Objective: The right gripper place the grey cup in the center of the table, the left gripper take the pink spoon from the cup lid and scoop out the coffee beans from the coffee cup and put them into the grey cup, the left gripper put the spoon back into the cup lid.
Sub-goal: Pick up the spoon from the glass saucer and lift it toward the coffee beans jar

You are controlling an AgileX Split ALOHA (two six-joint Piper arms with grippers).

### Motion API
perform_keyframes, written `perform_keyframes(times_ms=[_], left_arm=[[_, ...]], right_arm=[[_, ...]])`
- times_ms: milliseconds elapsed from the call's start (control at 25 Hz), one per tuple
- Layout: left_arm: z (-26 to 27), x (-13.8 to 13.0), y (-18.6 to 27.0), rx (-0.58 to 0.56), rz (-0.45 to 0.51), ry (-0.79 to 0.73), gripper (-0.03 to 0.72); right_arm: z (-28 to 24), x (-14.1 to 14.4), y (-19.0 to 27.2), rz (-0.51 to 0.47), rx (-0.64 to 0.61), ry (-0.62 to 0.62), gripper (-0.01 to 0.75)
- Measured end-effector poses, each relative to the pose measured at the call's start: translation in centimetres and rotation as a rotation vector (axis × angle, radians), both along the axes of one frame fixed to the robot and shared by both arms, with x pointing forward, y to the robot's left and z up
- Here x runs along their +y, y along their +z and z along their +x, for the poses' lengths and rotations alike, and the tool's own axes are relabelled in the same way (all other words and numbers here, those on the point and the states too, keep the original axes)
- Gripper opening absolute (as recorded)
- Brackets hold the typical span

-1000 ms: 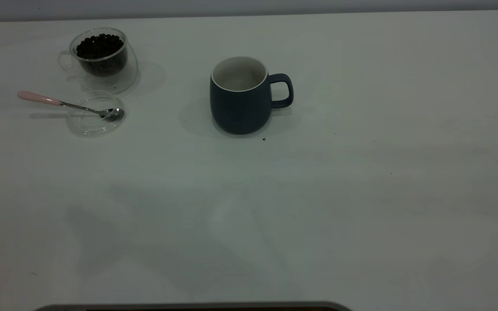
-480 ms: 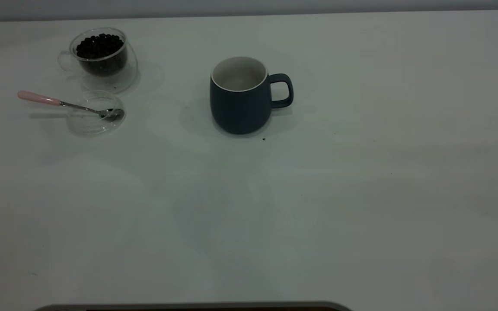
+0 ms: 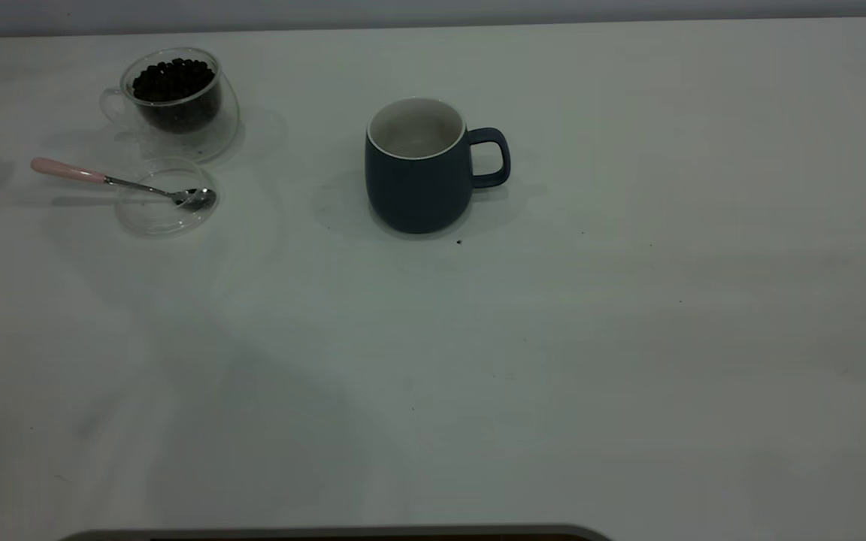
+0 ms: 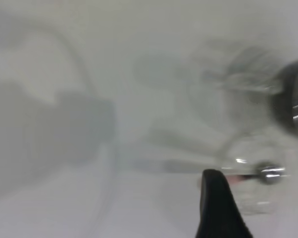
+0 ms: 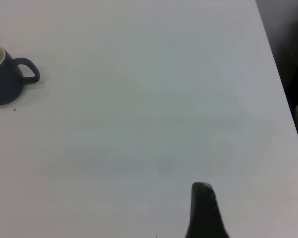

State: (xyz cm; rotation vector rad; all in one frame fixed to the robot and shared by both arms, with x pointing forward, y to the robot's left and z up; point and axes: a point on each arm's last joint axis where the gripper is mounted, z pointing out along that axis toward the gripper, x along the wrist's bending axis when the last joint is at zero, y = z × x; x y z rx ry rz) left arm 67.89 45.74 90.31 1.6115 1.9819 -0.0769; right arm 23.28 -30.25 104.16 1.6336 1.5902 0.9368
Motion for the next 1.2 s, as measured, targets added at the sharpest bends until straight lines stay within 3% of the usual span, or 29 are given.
perform_keyframes(times_ms=[200, 480, 640, 800, 1200], left_arm=[[0.2, 0.3, -5.2, 0.025, 0.011, -0.035, 0.497], [0.2, 0.1, -9.4, 0.072, -0.042, 0.009, 0.649], [0.5, 0.3, -10.1, 0.048, -0.035, 0.056, 0.626], [0.8, 0.0, -9.8, 0.033, -0.088, 0.083, 0.563], [0.8, -1.4, -9.3, -0.062, -0.164, -0.091, 0.54]], right_arm=[[0.0, 0.0, 0.0, 0.0, 0.0, 0.0, 0.545], [0.0, 0.0, 0.0, 0.0, 0.0, 0.0, 0.545], [0.0, 0.0, 0.0, 0.0, 0.0, 0.0, 0.545], [0.0, 0.0, 0.0, 0.0, 0.0, 0.0, 0.545], [0.0, 0.0, 0.0, -0.001, 0.0, 0.0, 0.545]])
